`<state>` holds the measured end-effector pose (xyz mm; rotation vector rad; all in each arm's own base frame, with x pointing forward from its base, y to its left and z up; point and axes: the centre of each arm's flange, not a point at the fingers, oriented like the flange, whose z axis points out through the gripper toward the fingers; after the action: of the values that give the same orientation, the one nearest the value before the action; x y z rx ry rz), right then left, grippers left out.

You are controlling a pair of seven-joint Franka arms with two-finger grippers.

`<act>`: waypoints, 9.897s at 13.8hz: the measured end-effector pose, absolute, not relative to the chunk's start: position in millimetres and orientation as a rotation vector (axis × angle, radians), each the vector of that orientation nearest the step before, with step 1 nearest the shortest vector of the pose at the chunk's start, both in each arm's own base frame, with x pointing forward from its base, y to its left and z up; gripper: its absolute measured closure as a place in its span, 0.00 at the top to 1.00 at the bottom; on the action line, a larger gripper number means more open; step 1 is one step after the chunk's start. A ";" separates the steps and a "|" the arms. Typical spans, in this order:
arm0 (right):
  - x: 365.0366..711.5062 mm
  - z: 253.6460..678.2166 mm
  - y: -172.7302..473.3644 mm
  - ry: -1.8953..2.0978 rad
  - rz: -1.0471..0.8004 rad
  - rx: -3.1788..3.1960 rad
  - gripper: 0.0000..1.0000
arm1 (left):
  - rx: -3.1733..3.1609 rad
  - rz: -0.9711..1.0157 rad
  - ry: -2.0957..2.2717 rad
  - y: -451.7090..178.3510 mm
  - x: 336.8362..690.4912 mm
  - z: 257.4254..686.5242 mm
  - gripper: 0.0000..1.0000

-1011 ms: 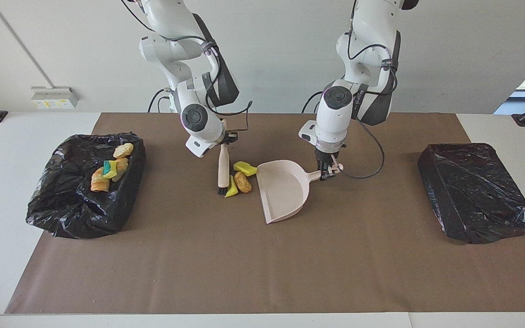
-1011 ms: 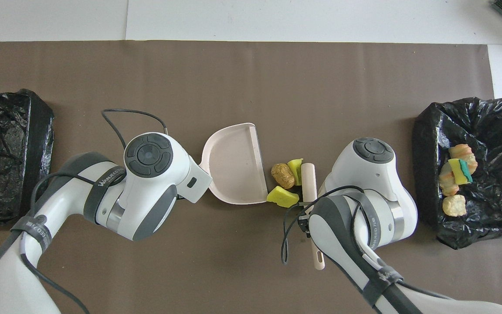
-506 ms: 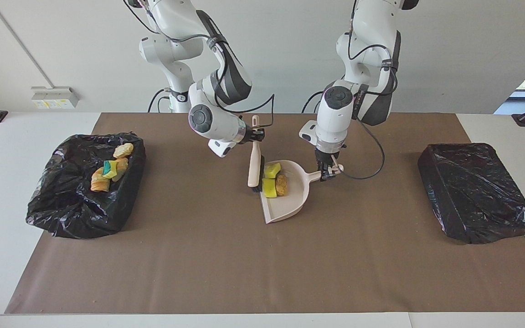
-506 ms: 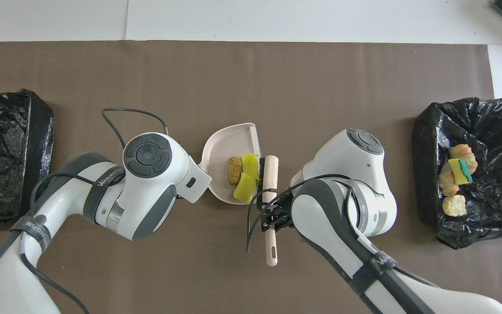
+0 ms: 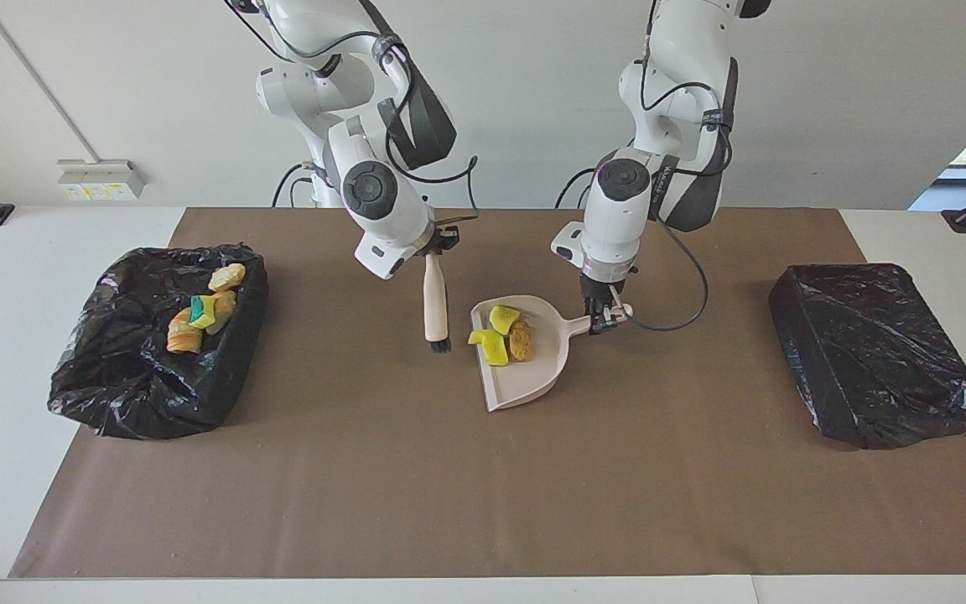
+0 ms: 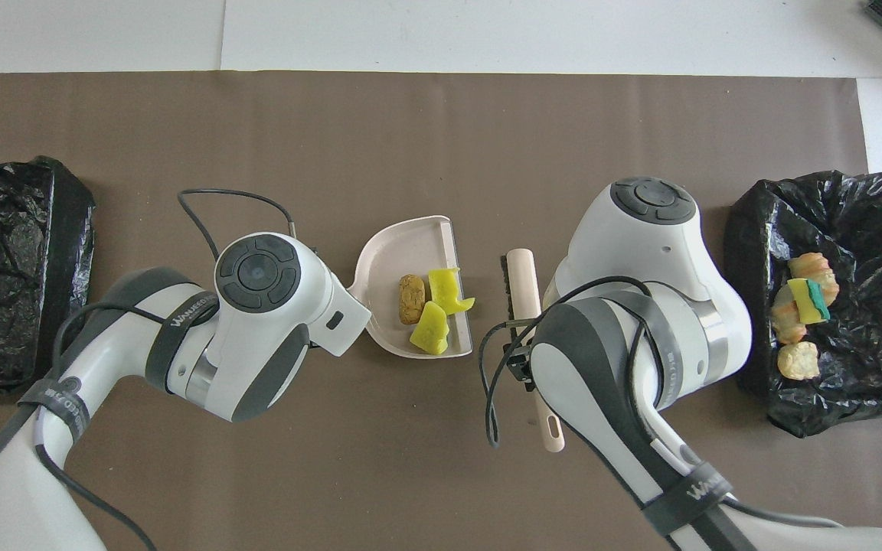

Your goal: Sweep and dump trash in bin

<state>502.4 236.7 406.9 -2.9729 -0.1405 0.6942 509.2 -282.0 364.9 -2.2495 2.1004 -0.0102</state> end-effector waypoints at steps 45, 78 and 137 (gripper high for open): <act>334.2 359.1 343.8 0.160 0.270 -3.046 0.93 | -2.421 -0.117 1.755 308.2 540.9 570.9 0.32; 493.4 679.9 -24.5 0.209 0.030 -3.100 1.00 | -2.519 0.202 1.322 12.3 600.9 559.0 0.32; 491.8 676.1 -20.6 0.179 0.051 -3.102 1.00 | -3.094 -0.091 0.387 -50.4 509.4 708.4 1.00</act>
<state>491.8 -20.6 676.1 -3.1019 0.1789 0.0508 509.4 -50.4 708.4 -3.0943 0.3866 -0.0913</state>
